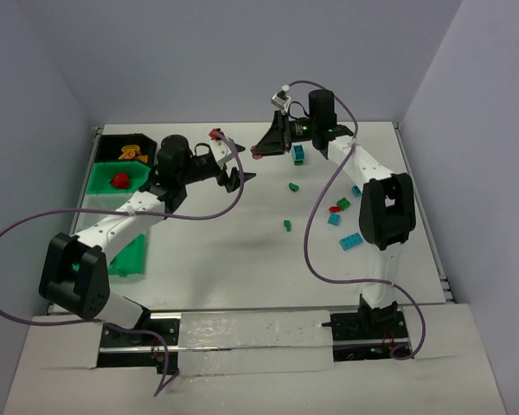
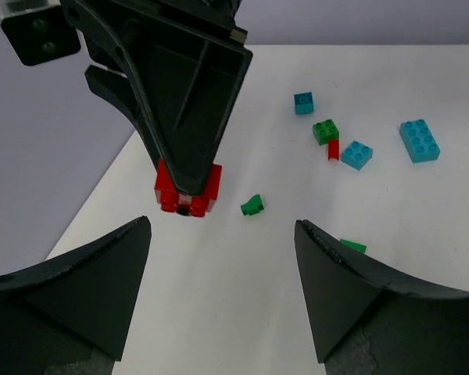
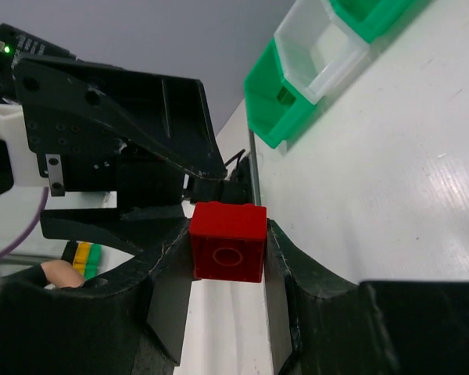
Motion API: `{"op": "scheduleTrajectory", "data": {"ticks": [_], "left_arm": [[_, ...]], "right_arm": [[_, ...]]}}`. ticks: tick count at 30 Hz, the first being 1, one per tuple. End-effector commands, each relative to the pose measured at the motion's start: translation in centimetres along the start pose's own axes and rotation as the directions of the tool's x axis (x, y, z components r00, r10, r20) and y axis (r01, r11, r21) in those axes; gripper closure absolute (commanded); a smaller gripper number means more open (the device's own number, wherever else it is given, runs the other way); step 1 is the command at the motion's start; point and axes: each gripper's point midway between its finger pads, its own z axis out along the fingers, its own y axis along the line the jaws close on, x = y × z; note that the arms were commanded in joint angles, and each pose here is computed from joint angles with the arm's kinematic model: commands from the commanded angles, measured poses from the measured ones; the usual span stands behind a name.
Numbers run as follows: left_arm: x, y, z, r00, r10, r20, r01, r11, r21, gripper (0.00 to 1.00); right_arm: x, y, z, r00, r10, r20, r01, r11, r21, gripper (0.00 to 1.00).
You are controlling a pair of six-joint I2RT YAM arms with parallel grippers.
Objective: Sort the legos into containers by color
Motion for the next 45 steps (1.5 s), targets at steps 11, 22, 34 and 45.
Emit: {"op": "scheduleTrajectory", "data": {"ticks": [11,22,34,45], "left_arm": [[-4.1,0.6,2.2,0.990,0.105,0.093,-0.105,0.994,-0.006,0.23],[-2.8,1.7,2.8,0.992,0.121,0.043,-0.119,0.992,-0.040,0.61],[0.1,3.2,-2.6,0.995,0.022,-0.094,-0.033,0.992,-0.122,1.00],[4.7,12.1,-18.1,0.901,-0.360,-0.242,0.152,0.784,-0.601,1.00]], "right_arm": [[0.3,4.8,0.3,0.992,-0.117,-0.037,0.114,0.990,-0.082,1.00],[0.7,5.7,0.4,0.988,-0.146,-0.055,0.140,0.985,-0.104,1.00],[-2.4,3.1,-4.7,0.995,-0.065,0.081,0.064,0.998,0.021,0.25],[0.9,-6.3,-14.5,0.967,-0.246,-0.072,0.230,0.705,0.672,0.15]]}}
